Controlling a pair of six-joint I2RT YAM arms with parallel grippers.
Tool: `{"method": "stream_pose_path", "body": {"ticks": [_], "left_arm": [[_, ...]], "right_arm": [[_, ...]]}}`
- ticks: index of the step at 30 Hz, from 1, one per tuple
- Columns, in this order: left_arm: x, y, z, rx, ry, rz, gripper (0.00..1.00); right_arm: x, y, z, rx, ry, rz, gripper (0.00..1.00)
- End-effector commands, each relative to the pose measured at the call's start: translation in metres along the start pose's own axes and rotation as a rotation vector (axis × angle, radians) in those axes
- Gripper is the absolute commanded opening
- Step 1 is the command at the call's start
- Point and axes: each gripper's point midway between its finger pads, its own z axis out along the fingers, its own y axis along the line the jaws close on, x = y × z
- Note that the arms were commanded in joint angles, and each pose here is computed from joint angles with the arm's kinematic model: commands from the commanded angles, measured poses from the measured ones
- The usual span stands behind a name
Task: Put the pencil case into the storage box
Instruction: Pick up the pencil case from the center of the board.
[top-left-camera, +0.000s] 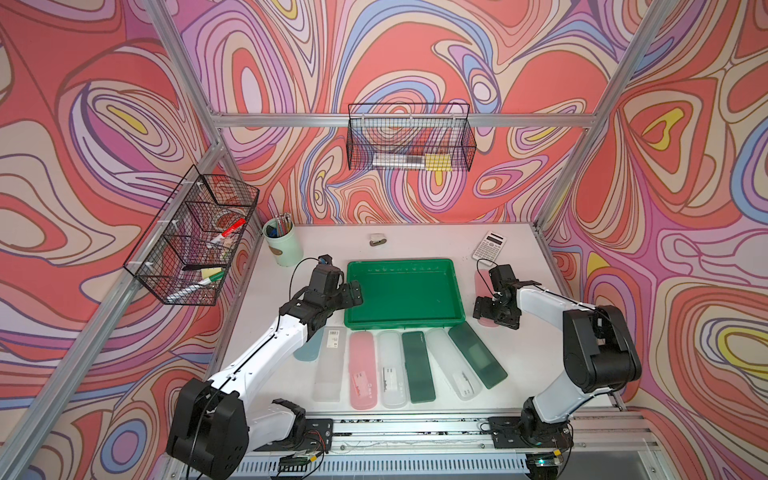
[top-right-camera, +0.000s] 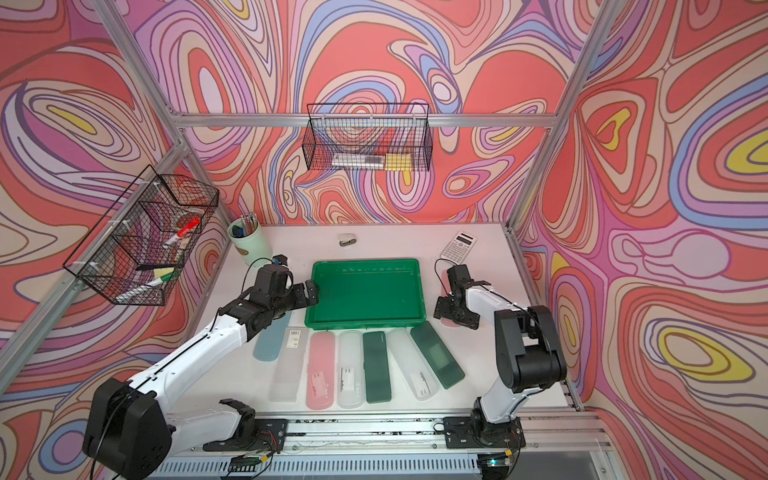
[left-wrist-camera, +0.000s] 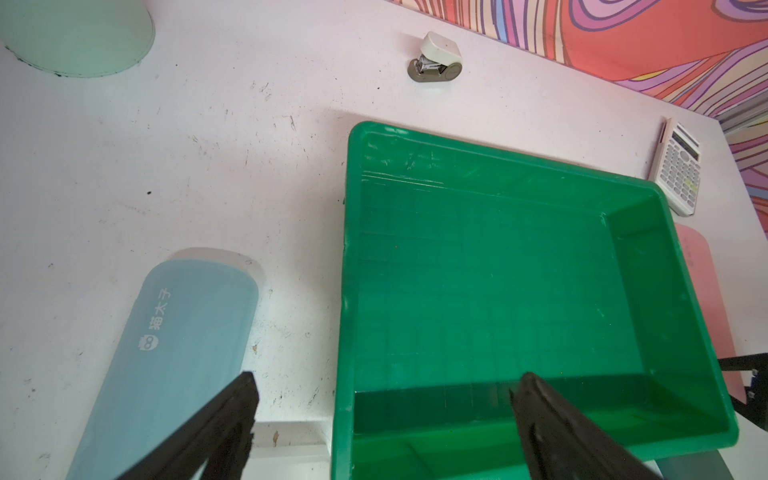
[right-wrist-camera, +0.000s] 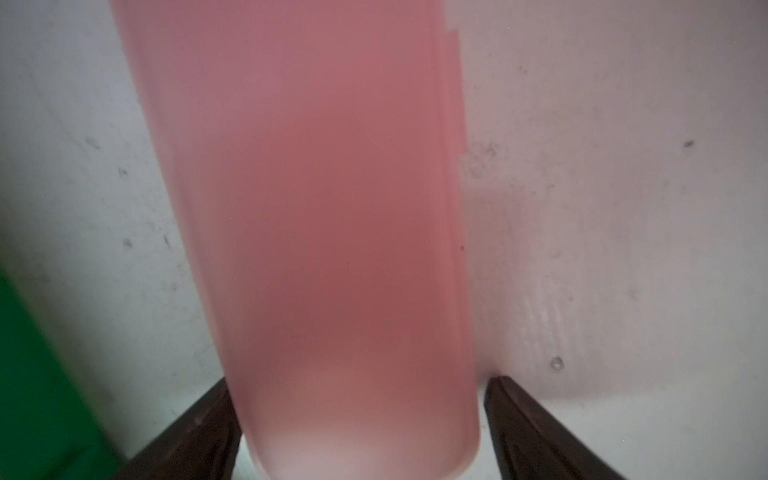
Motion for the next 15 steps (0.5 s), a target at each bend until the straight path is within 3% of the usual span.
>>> {"method": "stream_pose_path", "body": {"ticks": [1, 15], "left_arm": [[0.001, -0.001, -0.009, 0.004, 0.002, -0.005, 0.99], [-0.006, 0.002, -0.021, -0.017, -0.018, 0.003, 0.99]], "right_arm": [[0.000, -0.002, 0.004, 0.036, 0.015, -0.025, 0.90], [-0.001, 0.002, -0.007, 0.104, -0.027, -0.074, 0.62]]}}
